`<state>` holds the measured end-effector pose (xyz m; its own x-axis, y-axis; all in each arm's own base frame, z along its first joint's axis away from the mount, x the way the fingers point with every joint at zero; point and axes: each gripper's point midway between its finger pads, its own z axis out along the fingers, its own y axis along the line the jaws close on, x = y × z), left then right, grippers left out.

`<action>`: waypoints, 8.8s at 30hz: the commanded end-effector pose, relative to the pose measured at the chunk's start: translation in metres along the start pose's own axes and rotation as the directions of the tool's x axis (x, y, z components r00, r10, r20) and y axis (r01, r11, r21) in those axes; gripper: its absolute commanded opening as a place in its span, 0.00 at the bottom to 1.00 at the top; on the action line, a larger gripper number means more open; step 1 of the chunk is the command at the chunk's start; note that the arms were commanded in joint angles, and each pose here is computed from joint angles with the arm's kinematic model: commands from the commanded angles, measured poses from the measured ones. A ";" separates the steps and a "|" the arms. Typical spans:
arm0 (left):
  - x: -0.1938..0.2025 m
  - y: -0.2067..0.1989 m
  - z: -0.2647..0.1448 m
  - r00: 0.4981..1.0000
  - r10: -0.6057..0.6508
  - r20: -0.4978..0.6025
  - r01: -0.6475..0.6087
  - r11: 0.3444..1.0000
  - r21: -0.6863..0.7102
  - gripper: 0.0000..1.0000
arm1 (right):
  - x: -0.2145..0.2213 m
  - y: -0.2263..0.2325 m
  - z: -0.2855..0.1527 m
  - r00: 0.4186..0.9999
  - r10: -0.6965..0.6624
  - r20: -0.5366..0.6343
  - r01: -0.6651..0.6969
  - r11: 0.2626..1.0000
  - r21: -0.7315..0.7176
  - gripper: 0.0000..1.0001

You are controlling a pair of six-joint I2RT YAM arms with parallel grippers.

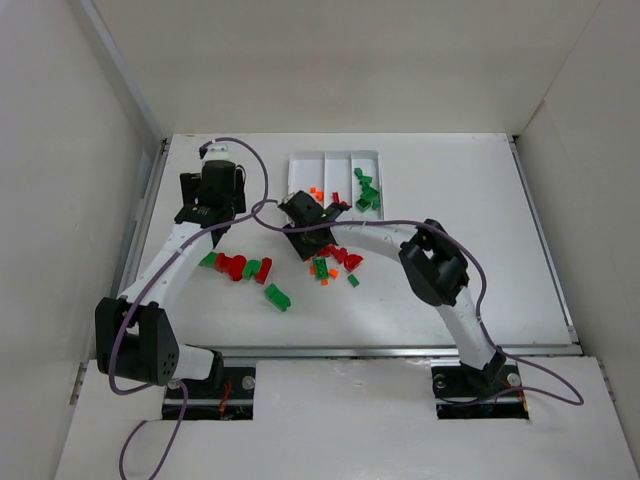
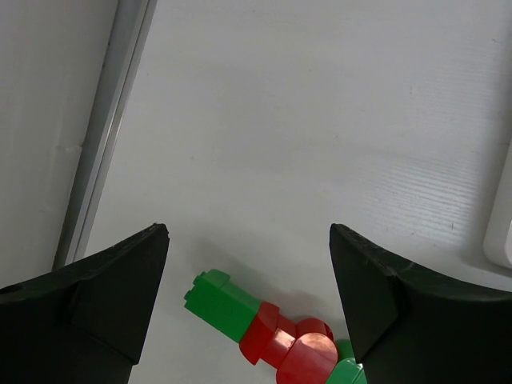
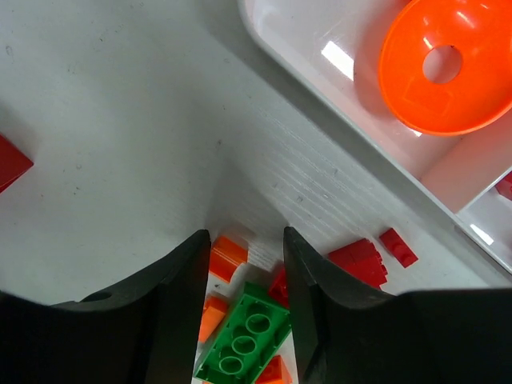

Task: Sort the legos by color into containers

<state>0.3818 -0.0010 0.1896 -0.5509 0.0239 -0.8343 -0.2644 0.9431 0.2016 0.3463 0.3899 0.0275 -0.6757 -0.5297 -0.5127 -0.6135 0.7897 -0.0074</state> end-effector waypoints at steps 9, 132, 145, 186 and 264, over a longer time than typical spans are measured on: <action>-0.011 0.001 -0.006 0.999 -0.016 0.043 0.016 1.000 0.007 0.79 | 0.037 0.018 -0.002 0.994 -0.027 -0.102 0.024 0.999 -0.030 0.45; -0.009 0.010 -0.006 0.999 0.007 0.054 -0.005 0.999 -0.036 0.79 | -0.105 -0.037 -0.055 0.903 0.272 0.334 -0.276 0.960 -0.036 0.05; -0.005 0.021 0.002 0.999 0.013 0.040 -0.009 0.994 -0.106 0.81 | -0.145 -0.081 0.000 0.870 0.330 0.366 -0.366 0.930 0.033 0.18; -0.004 -0.009 -0.007 0.999 0.004 0.042 -0.006 0.999 0.043 0.81 | -0.006 0.031 -0.061 0.990 -0.032 0.135 0.045 0.995 -0.091 0.60; -0.002 0.002 -0.007 0.998 0.023 0.060 -0.021 0.999 -0.029 0.81 | -0.161 -0.089 -0.041 0.879 0.130 0.459 -0.281 0.918 0.278 0.62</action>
<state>0.3757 -0.0031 0.1829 -0.5459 0.0686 -0.8351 -0.2567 0.9350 0.2446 0.4827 0.3831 0.0767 -0.5975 -0.2549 -0.7603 -0.2614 0.9583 -0.1158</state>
